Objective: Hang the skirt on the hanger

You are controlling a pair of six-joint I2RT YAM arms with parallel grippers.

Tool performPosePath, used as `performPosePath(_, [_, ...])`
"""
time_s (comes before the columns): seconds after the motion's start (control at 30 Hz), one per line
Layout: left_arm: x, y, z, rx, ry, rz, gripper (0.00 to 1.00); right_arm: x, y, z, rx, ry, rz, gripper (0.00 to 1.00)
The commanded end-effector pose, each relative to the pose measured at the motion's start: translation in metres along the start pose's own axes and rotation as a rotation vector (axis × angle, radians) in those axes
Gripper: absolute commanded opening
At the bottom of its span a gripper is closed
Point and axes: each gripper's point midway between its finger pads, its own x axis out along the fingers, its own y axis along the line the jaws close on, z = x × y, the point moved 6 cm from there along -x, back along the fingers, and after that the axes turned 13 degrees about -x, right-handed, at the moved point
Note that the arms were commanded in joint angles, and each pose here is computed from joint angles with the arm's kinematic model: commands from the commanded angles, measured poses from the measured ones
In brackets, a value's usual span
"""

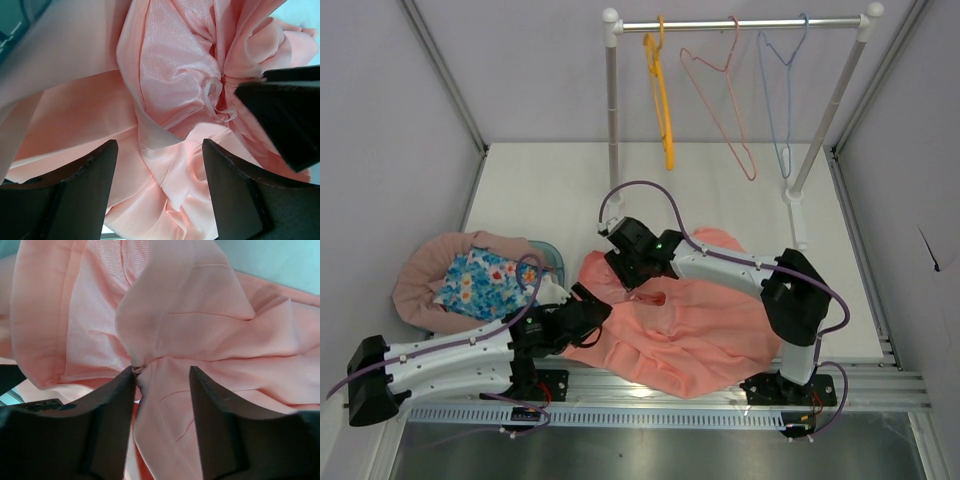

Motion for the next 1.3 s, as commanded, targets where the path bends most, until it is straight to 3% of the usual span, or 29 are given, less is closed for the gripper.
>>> performPosePath(0.0, [0.009,-0.006,0.000,-0.009,-0.034,-0.022,0.75,-0.012,-0.006,0.010,0.035,-0.045,-0.047,0.45])
performPosePath(0.2, [0.021,-0.012,-0.001,-0.006,-0.032,-0.008,0.73,-0.025,-0.008,0.003,0.083,-0.062,-0.061,0.29])
performPosePath(0.3, [0.024,-0.017,0.000,0.004,-0.025,-0.017,0.63,-0.030,-0.012,-0.002,0.113,-0.057,-0.091,0.18])
performPosePath(0.37, [0.026,-0.022,0.002,0.004,-0.016,-0.033,0.49,-0.040,-0.019,-0.001,0.140,-0.080,-0.113,0.13])
performPosePath(0.4, [0.028,-0.025,0.006,0.022,-0.024,-0.037,0.36,-0.043,-0.021,-0.003,0.158,-0.084,-0.116,0.12])
performPosePath(0.5, [0.032,-0.043,0.011,0.064,0.021,-0.100,0.16,-0.066,-0.037,0.003,0.214,-0.140,-0.141,0.08])
performPosePath(0.53, [0.031,-0.049,0.013,0.078,0.031,-0.121,0.01,-0.074,-0.042,0.007,0.229,-0.162,-0.149,0.05])
performPosePath(0.77, [-0.010,-0.162,0.055,0.314,0.074,-0.488,0.00,-0.175,-0.100,0.033,0.384,-0.381,-0.297,0.00])
performPosePath(0.83, [-0.036,-0.205,0.060,0.369,0.142,-0.625,0.00,-0.199,-0.113,0.035,0.421,-0.433,-0.319,0.00])
performPosePath(0.9, [-0.039,-0.220,0.062,0.437,0.195,-0.661,0.00,-0.233,-0.133,0.040,0.462,-0.514,-0.348,0.00])
performPosePath(1.0, [-0.076,-0.263,0.072,0.496,0.179,-0.789,0.00,-0.259,-0.144,0.038,0.481,-0.554,-0.350,0.00])
performPosePath(1.13, [-0.081,-0.261,0.066,0.523,0.219,-0.855,0.00,-0.261,-0.143,0.021,0.501,-0.564,-0.347,0.00])
performPosePath(1.2, [-0.058,-0.236,0.055,0.496,0.278,-0.822,0.00,-0.240,-0.139,-0.001,0.533,-0.518,-0.331,0.00])
performPosePath(1.27, [-0.035,-0.203,0.041,0.467,0.335,-0.810,0.00,-0.240,-0.134,-0.014,0.553,-0.569,-0.303,0.00])
